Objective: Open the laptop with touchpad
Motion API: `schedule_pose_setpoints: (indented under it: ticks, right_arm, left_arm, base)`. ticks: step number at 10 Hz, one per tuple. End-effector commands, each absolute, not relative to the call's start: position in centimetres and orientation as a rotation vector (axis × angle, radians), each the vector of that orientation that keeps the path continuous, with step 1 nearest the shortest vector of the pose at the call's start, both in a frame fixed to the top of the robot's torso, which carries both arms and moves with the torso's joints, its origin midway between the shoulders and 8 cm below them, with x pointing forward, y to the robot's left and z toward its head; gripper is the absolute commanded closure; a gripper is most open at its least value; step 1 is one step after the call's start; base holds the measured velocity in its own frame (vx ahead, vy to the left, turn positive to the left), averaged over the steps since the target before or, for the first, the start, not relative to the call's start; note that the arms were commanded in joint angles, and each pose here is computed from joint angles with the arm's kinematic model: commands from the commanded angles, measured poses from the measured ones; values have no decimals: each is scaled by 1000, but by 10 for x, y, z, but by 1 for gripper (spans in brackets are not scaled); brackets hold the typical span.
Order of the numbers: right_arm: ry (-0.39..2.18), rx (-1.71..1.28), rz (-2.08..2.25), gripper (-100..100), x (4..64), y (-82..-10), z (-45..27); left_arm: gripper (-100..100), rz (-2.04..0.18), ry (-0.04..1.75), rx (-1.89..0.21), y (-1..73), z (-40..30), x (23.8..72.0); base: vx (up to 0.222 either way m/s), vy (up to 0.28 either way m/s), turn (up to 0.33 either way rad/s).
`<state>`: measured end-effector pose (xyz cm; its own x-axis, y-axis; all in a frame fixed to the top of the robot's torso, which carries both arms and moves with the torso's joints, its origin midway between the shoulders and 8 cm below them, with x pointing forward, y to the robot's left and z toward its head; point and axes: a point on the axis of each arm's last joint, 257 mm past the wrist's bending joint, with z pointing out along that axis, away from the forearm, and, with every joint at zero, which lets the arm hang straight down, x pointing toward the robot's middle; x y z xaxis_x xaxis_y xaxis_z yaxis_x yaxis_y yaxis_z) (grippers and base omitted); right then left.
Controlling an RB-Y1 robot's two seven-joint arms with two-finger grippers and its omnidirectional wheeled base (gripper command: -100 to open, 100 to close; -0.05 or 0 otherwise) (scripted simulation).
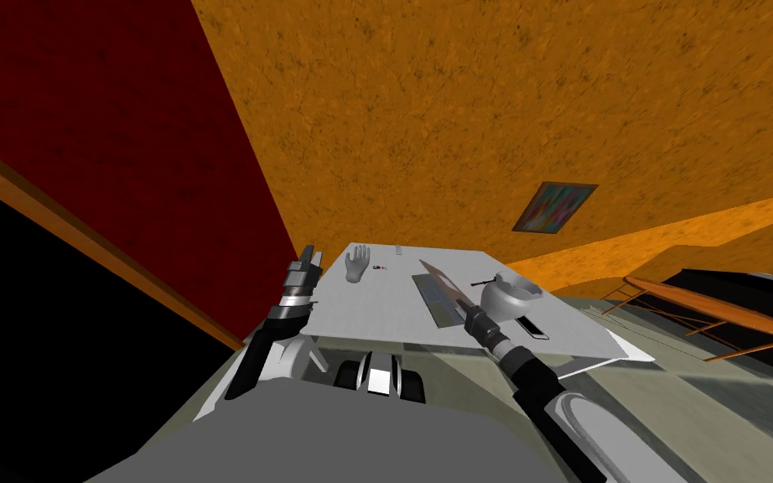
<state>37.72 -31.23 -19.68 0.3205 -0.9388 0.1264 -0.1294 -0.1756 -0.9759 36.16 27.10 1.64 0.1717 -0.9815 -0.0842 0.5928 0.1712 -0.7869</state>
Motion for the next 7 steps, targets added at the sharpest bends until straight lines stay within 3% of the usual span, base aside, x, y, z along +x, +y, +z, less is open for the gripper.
schedule_pose_setpoints:
  ticks: [1, 2, 7]
  right_arm:
    - [983, -1627, -1068, 100, 378, -317, -212]
    - [980, -1612, -1036, -100, 377, -320, -195]
    - [950, -1622, -1013, -100, 376, -326, -168]
  left_arm:
    - [0, -1255, 694, -695, 271, 16, 362]
    - [0, -1255, 694, -695, 271, 16, 362]
    - [0, -1255, 694, -695, 271, 16, 362]
  base:
    - [-13, 32, 62]
    - [10, 42, -81]
    - [29, 38, -75]
